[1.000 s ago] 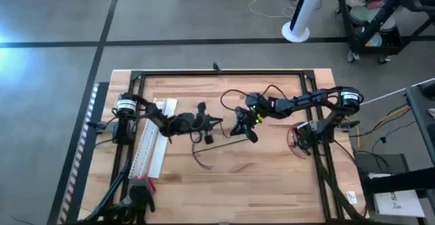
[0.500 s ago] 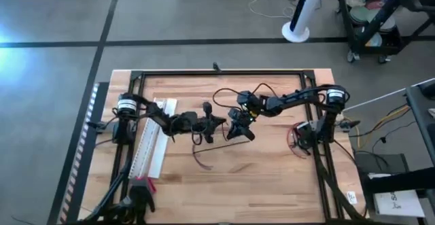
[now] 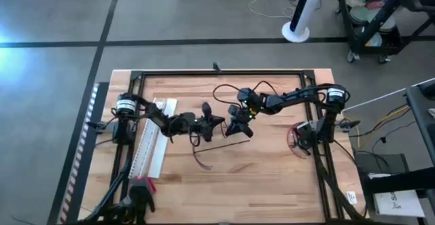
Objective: Ziptie cables
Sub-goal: Wrap the cable wires using black ziptie
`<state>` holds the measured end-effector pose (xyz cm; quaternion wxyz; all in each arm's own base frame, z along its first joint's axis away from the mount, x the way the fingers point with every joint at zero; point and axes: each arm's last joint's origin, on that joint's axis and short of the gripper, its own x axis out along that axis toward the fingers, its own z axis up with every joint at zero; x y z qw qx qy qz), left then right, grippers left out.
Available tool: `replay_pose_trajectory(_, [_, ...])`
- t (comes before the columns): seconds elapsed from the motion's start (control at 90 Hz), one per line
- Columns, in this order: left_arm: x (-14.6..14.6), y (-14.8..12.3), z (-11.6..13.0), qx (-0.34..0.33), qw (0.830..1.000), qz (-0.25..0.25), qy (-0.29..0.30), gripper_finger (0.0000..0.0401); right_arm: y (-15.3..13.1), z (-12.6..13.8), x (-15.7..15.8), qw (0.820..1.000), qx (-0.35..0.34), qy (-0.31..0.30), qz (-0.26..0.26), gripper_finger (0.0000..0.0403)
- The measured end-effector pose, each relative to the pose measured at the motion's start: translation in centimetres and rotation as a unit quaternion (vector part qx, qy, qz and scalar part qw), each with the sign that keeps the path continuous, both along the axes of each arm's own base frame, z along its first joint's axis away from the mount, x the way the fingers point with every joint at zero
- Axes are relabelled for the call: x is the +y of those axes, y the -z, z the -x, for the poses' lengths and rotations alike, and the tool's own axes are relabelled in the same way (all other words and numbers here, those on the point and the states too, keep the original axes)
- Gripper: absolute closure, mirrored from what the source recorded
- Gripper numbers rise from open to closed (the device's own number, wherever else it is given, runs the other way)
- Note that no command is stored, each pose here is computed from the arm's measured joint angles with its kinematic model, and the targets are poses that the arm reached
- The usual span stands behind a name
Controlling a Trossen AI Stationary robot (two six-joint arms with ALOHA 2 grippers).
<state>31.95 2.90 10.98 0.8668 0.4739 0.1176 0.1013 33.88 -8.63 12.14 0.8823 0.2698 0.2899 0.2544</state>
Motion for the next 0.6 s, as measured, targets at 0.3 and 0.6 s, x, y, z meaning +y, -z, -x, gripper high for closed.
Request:
replay_pose_trajectory(0.3, [0.00, -0.46, 0.43, -0.014, 1.000, 0.008, -0.001, 0.0401, -0.03, -0.05, 0.00, 1.000, -0.011, -0.005, 0.009, 0.0403])
replay_pose_trajectory(0.6, [-0.13, -0.54, -0.21, 0.003, 1.000, -0.002, 0.003, 0.0401, -0.60, -0.57, -0.17, 1.000, -0.021, -0.004, 0.013, 0.0403])
